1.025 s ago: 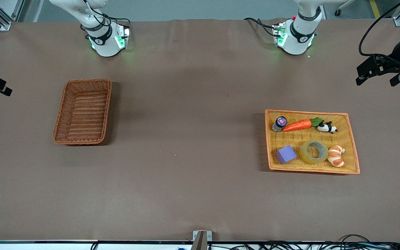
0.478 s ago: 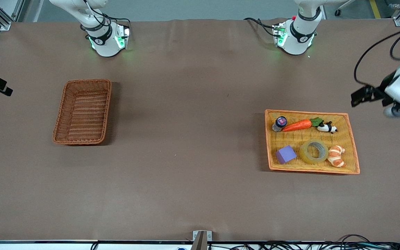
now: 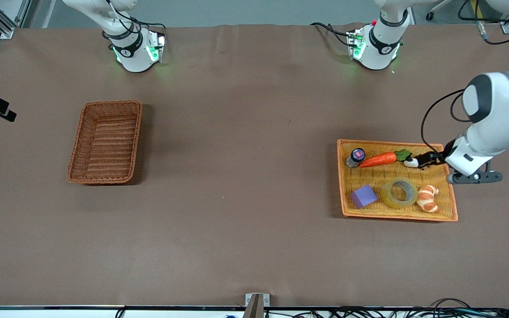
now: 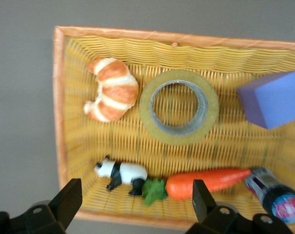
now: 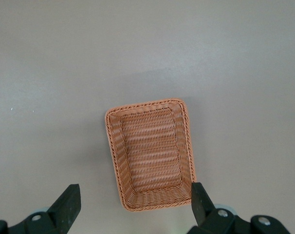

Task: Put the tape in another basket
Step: 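Grasp the yellow tape roll with the left gripper and lift it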

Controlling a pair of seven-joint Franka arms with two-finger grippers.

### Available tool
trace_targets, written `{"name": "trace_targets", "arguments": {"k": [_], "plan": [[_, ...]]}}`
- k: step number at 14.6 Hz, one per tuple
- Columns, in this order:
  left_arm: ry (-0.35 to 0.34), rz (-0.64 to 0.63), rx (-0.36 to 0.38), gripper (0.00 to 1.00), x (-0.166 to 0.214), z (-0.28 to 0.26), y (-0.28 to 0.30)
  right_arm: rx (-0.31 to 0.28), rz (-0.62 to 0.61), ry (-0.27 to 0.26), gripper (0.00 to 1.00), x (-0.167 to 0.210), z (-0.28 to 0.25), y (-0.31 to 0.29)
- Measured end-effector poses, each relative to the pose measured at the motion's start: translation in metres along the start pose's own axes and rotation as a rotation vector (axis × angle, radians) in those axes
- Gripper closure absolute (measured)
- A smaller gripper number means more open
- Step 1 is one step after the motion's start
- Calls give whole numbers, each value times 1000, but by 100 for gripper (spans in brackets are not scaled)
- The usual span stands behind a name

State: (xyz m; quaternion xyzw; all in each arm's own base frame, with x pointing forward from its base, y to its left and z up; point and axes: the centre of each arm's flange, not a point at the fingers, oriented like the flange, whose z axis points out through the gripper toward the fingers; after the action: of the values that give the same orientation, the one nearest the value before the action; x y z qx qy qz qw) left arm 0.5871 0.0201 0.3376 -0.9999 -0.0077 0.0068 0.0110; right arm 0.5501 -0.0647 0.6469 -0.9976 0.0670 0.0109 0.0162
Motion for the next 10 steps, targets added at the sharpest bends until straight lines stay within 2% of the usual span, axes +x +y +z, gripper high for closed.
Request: {"name": "trace_targets", "arguments": {"k": [3,4,6,10], "plan": [[8,-38,-15,2,9,44,1,0,-1,0,0,0,0,0],[6,-58,-19,5,10,56,1,0,-1,0,0,0,0,0],[10,-103,-25,22,13,75,1,0,-1,0,0,0,0,0],[26,-226,-40,28,17,109,-3,0,-2,-1,0,0,0,0]]}}
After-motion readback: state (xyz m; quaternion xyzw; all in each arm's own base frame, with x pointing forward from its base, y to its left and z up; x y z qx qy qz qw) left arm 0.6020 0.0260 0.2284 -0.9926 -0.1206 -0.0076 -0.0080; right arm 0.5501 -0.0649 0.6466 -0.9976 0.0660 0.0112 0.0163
